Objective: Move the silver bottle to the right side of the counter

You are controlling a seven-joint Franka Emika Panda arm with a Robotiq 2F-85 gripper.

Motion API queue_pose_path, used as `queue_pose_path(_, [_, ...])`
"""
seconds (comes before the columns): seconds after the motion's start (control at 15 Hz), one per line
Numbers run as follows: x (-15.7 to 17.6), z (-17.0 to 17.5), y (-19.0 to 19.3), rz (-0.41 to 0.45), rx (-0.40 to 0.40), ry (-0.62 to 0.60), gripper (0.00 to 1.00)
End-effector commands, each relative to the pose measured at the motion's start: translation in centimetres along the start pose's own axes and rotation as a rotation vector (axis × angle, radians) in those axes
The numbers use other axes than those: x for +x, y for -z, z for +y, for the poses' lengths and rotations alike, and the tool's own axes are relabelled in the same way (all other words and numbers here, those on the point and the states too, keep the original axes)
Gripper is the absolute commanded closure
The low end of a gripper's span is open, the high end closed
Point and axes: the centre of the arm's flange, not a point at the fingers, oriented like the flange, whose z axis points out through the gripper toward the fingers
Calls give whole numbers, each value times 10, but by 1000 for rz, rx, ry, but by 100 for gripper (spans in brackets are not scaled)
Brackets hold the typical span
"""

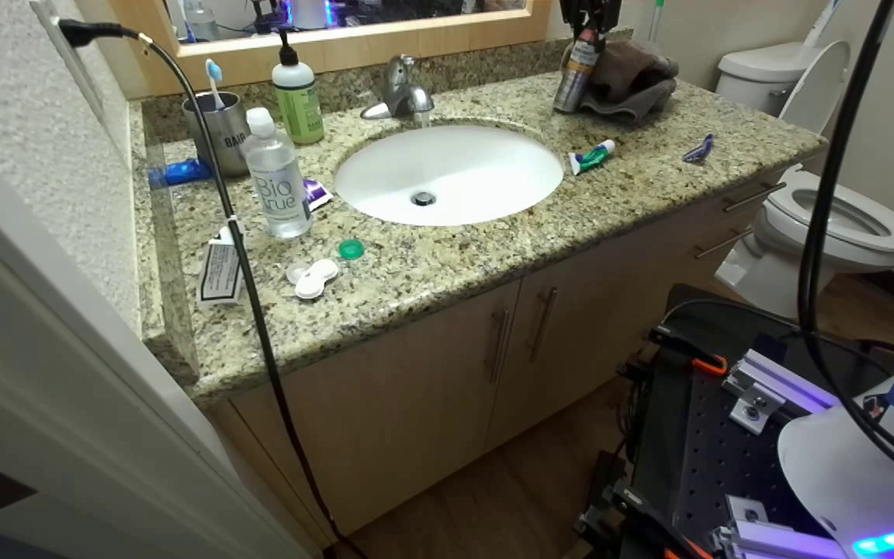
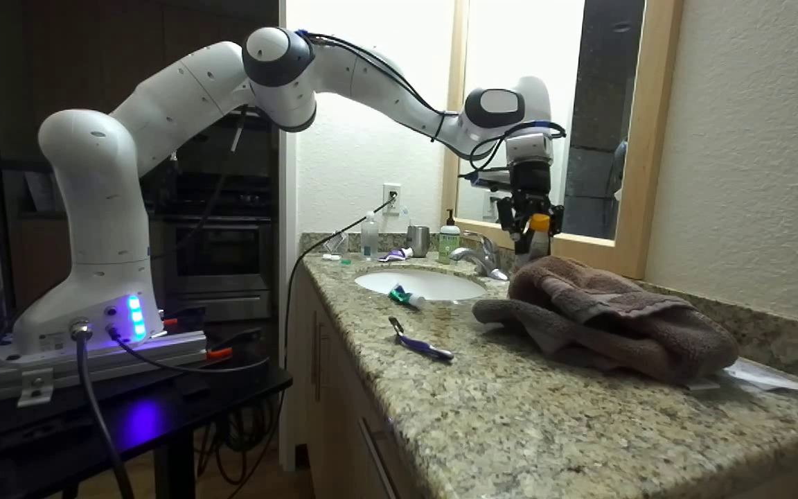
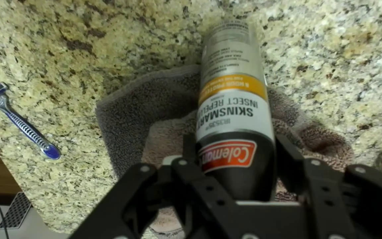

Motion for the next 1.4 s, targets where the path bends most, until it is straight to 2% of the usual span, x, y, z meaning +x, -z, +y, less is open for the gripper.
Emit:
queue_pose_path(0.0, [2,-15,6,-36,19,37,66])
queue_pose_path(0.13, [-13,-7,32,-63,69,108,66])
queue_pose_path(0.27, [-30,6,60,-48,115,225,66])
queue_pose_path(0.47, [-47,30,104,38,183,366,66])
queue_pose_path(0.67, [-47,56,138,194,256,455,66])
queue_pose_path(0.87, [-27,84,153,350,329,495,66])
queue_pose_path(1.0, [-4,97,152,409,347,477,66])
queue_pose_path(1.13, [25,110,141,418,344,430,66])
queue_pose_path(1.33, [75,143,106,379,285,324,66])
